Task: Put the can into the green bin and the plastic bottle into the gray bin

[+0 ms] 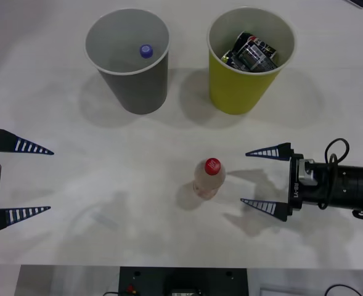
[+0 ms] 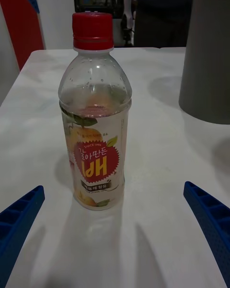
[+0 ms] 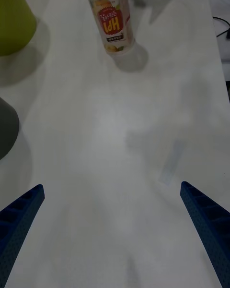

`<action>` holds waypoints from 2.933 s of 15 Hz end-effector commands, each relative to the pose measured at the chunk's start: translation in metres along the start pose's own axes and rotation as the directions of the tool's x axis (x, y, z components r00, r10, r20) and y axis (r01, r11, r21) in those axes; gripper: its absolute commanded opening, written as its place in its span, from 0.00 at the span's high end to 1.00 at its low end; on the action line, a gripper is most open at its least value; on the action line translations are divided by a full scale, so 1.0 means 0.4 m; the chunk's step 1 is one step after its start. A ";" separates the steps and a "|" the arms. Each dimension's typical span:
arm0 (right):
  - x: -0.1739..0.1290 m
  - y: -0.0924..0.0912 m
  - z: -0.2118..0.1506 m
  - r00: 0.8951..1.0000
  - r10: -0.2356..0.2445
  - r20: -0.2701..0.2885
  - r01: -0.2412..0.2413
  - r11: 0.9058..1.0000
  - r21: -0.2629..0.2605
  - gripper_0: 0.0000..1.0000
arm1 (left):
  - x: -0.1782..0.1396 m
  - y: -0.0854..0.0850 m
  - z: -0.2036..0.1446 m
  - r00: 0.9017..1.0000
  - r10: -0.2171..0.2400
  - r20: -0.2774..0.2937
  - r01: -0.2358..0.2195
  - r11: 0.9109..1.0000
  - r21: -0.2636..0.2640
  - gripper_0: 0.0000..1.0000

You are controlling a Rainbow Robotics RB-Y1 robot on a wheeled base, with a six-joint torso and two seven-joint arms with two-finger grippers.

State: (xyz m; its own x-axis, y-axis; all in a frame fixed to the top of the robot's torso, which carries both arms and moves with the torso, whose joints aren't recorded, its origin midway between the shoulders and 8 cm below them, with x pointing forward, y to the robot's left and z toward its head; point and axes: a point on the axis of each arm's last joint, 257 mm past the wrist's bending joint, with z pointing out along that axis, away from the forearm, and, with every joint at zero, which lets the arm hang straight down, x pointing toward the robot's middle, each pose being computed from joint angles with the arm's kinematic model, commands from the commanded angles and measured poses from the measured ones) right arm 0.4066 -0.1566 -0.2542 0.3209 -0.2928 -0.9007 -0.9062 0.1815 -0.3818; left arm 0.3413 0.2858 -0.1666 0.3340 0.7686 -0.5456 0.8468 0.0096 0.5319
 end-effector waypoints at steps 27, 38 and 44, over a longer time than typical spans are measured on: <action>-0.015 0.024 0.222 0.997 0.008 0.073 -0.010 1.000 0.029 1.00 | 0.000 0.000 0.000 1.000 0.000 0.000 0.000 1.000 0.000 0.02; -0.047 0.008 0.182 0.999 0.021 0.037 -0.020 0.999 -0.028 1.00 | 0.000 0.000 0.000 1.000 0.000 0.000 0.000 1.000 0.000 0.02; -0.079 -0.007 0.108 0.979 0.093 -0.180 -0.101 0.994 -0.034 1.00 | 0.000 0.000 0.000 1.000 0.000 0.000 0.000 1.000 0.000 0.02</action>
State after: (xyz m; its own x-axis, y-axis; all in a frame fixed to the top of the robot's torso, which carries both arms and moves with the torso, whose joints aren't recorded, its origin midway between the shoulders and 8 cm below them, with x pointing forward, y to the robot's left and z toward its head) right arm 0.4122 -0.1054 -0.2355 0.2031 -0.4206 -0.8842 -0.9404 0.1679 -0.2958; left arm 0.3413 0.2858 -0.1666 0.3340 0.7686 -0.5456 0.8468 0.0096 0.5319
